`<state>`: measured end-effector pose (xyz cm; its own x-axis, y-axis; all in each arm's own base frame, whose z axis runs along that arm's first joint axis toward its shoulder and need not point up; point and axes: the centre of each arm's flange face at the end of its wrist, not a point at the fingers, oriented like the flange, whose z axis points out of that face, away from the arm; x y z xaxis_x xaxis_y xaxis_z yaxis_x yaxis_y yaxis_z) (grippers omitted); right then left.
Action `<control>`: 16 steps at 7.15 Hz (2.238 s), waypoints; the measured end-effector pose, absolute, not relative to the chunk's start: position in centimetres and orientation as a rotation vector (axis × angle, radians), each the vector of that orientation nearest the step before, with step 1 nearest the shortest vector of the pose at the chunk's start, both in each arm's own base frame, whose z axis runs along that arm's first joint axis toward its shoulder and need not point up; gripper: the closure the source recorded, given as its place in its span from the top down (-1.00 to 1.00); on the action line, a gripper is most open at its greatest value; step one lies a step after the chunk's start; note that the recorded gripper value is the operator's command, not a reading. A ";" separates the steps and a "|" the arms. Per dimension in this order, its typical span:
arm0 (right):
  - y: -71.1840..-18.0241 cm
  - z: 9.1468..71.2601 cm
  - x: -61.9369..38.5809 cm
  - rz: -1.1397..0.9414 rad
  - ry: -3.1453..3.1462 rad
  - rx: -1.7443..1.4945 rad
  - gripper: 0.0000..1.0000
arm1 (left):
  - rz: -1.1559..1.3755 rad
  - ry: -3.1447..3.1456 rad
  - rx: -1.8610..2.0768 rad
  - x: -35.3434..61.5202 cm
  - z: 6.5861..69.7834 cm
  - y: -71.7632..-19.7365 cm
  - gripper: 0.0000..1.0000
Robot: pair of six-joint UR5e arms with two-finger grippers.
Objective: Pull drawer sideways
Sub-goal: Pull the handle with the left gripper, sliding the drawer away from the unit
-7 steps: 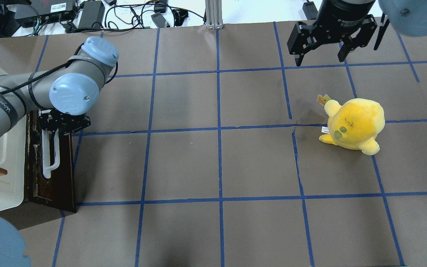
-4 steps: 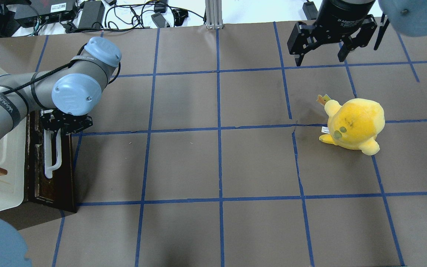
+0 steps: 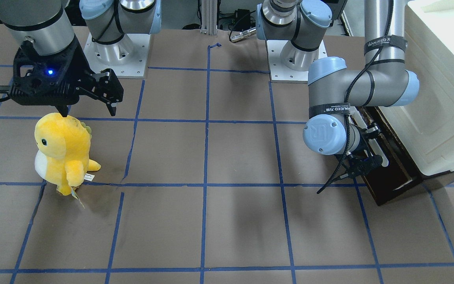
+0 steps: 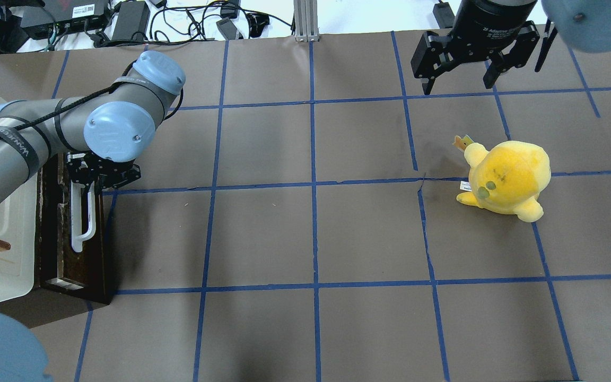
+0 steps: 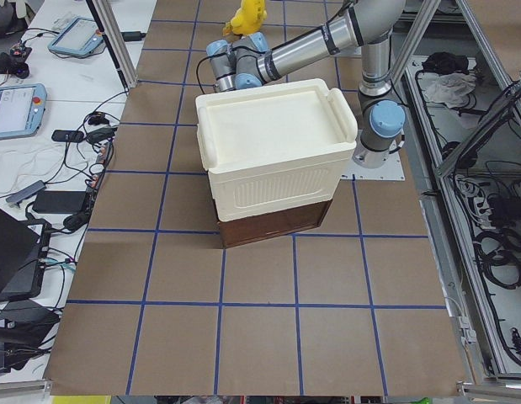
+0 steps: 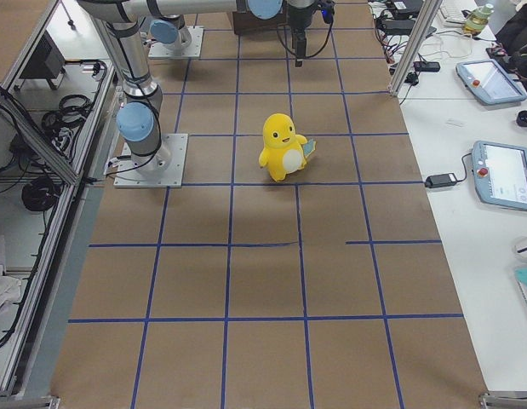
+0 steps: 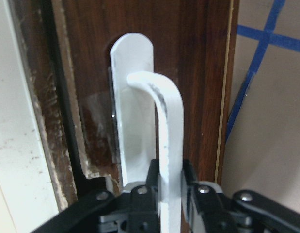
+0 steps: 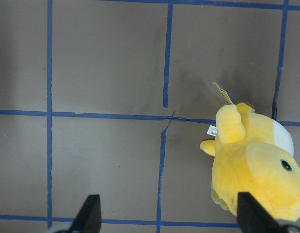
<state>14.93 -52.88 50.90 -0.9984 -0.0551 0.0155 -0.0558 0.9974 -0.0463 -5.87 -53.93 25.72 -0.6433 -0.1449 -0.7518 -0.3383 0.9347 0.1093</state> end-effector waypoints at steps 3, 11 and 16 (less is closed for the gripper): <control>-52.9 50.9 14.9 0.073 -3.125 0.086 1.00 | 0.292 2.273 -0.314 -7.1 25.8 -53.9 -1.00; -52.9 50.9 14.9 0.073 -3.125 0.086 1.00 | 0.267 2.283 -0.274 -9.4 26.1 -54.7 -1.00; -52.9 50.9 14.9 0.073 -3.126 0.087 1.00 | 0.250 2.289 -0.250 -11.1 26.1 -55.3 -0.98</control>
